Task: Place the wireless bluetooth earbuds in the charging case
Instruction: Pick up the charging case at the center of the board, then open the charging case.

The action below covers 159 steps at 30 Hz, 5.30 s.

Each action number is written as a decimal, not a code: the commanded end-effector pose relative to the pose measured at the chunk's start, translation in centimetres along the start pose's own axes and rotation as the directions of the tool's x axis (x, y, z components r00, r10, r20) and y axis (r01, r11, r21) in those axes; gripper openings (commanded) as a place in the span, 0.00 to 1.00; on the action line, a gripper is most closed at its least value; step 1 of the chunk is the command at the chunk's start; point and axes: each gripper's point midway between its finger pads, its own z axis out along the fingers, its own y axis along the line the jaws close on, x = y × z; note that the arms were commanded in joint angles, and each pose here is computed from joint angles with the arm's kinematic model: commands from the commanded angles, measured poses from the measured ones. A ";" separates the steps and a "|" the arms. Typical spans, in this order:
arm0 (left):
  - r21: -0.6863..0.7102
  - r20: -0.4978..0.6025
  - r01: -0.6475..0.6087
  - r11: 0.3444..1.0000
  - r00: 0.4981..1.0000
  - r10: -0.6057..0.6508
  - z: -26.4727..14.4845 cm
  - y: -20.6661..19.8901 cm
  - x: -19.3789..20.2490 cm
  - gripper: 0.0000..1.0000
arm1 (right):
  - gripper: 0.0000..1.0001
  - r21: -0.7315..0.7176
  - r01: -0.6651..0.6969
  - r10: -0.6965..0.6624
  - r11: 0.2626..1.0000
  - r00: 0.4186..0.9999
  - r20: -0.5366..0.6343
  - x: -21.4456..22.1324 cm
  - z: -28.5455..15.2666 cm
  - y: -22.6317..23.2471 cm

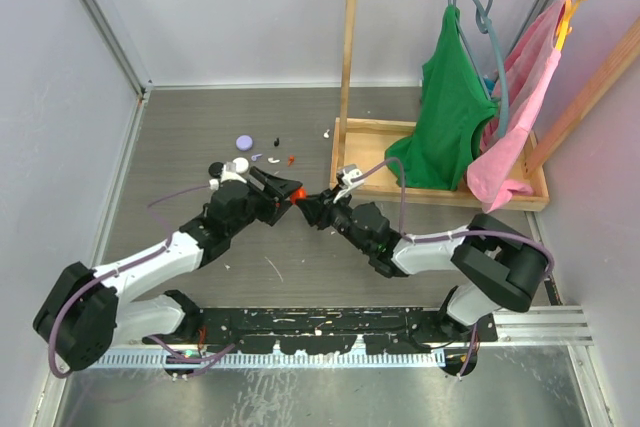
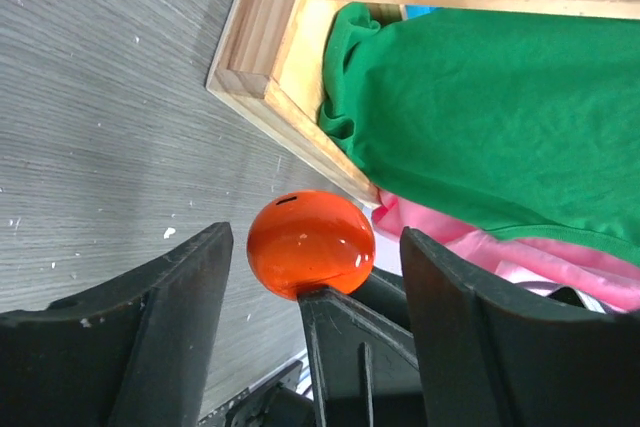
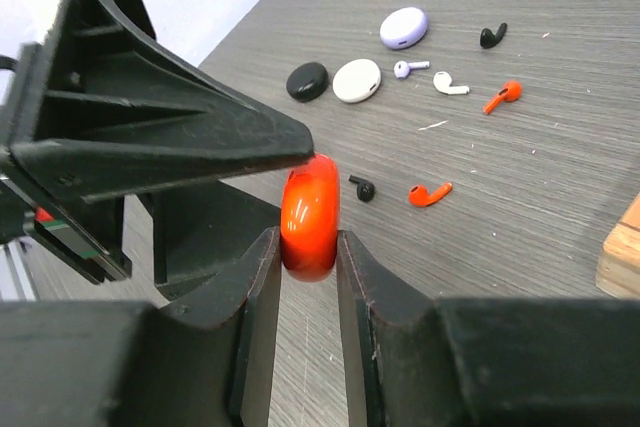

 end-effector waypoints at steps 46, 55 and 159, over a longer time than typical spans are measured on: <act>0.767 0.402 -0.585 -0.264 0.117 0.908 -11.6 -6.2 9.4 0.54 | 0.19 -0.589 0.190 -0.546 0.785 0.662 -0.514 -7.3 -10.3 8.1; 0.813 0.369 -0.525 -0.252 0.130 0.920 -11.7 -6.3 10.3 0.48 | 0.19 -0.638 0.168 -0.579 0.752 0.632 -0.515 -6.4 -10.2 8.9; 0.715 0.423 -0.676 -0.175 0.220 0.879 -11.6 -7.1 8.8 0.20 | 0.10 -0.689 0.335 -0.503 0.643 0.863 -0.050 -9.7 -10.3 12.1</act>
